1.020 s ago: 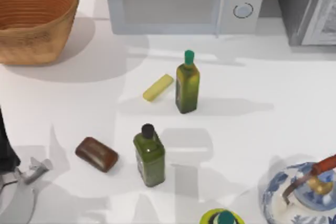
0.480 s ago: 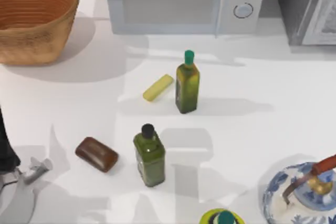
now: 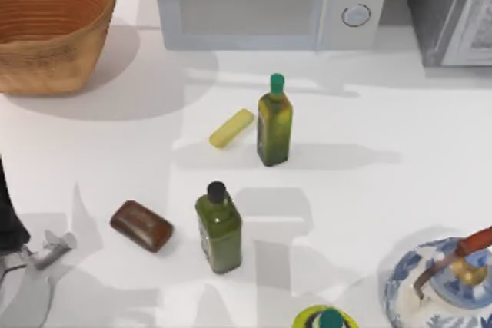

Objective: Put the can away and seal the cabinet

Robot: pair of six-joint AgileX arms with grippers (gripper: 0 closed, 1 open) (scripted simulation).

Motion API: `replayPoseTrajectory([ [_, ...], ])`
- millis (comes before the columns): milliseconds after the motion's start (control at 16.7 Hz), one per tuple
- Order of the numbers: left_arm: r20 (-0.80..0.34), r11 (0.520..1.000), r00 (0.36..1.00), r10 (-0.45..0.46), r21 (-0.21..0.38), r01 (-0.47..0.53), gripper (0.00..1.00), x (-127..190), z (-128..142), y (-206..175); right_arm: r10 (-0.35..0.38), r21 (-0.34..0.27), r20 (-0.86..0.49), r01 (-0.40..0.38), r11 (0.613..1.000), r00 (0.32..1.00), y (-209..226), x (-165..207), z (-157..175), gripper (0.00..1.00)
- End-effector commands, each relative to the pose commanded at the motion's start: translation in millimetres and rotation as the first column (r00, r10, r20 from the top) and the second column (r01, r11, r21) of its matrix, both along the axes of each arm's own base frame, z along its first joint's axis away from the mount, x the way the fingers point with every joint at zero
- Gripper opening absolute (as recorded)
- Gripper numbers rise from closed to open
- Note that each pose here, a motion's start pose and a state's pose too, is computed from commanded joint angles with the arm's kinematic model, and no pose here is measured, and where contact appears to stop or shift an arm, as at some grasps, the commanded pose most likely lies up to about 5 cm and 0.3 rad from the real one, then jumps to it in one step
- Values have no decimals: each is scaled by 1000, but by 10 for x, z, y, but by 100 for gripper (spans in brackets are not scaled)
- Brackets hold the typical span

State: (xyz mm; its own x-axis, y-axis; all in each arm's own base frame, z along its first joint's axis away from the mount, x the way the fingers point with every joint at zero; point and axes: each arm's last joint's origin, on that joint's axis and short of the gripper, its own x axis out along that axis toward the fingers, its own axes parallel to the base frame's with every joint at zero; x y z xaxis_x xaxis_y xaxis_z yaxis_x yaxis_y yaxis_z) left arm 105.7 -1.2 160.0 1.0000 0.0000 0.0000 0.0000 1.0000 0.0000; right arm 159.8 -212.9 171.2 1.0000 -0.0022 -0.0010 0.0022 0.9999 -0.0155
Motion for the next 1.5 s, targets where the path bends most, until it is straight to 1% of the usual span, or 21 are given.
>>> replayPoseTrajectory([
  [120,0,1000,1000,0,0,0,100,0,0,0,-6,-10,2,6,1000,1000,-153,61,160,100],
  [300,0,1000,1000,0,0,0,100,0,0,0,-16,-10,-1,16,1000,1000,-420,166,538,100],
  [420,0,1000,1000,0,0,0,100,0,0,0,-21,2,-7,21,1000,1000,-574,225,881,100],
  [600,0,1000,1000,0,0,0,100,0,0,0,-21,23,-17,21,999,1000,-680,270,1508,100],
  [720,0,1000,1000,0,0,0,100,0,0,0,-18,34,-21,18,999,1000,-636,260,1963,100],
  [900,0,1000,1000,0,0,0,100,0,0,0,-10,38,-21,11,999,1000,-421,183,2599,100],
  [1080,0,1000,1000,0,0,0,100,0,0,0,-2,29,-14,2,1000,1000,-133,63,3084,100],
  [1260,0,1000,1000,0,0,0,100,0,0,0,4,16,-5,-4,1000,1000,79,-31,3350,100],
  [1500,0,1000,1000,0,0,0,100,0,0,0,5,13,-3,-5,1000,1000,117,-49,3393,100],
])
